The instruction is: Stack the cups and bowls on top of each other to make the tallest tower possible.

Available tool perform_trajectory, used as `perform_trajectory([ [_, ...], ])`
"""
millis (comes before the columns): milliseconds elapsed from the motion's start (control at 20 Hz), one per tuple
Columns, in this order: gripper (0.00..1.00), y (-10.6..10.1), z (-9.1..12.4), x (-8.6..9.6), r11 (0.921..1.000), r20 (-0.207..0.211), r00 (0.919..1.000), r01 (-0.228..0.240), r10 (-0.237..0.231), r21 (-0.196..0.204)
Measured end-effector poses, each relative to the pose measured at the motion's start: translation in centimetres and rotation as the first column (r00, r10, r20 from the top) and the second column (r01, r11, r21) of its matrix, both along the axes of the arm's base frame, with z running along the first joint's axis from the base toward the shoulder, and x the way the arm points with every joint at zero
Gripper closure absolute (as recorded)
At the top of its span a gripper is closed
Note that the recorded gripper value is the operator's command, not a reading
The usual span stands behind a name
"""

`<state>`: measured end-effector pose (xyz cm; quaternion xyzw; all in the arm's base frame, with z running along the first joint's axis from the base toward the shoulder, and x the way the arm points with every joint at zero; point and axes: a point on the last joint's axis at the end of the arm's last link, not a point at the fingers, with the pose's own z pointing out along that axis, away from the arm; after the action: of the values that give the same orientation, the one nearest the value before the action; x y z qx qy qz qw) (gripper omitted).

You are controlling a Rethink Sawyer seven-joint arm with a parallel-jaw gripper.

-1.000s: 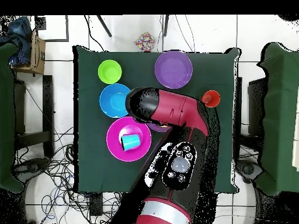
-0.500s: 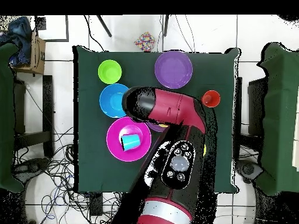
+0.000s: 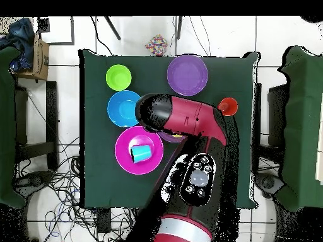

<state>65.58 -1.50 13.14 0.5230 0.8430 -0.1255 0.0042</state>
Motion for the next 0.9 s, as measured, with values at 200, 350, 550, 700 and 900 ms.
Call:
perform_trajectory([
  [200, 1.0, -0.1, 0.6, 0.1, 1.0, 0.009, 1.0, 0.004, -0.004, 0.005],
  [350, 1.0, -0.1, 0.9, 0.1, 0.9999, 0.014, 0.9999, 0.005, -0.005, 0.009],
  [550, 1.0, -0.3, 1.3, 0.2, 0.9998, 0.022, 0.9997, 0.011, -0.011, 0.017],
  [700, 1.0, -0.9, 1.7, 0.4, 0.9996, 0.03, 0.9993, 0.02, -0.021, 0.021],
  [900, 1.0, -1.7, 1.9, 0.5, 0.999, 0.027, 0.999, 0.035, -0.036, 0.03],
])
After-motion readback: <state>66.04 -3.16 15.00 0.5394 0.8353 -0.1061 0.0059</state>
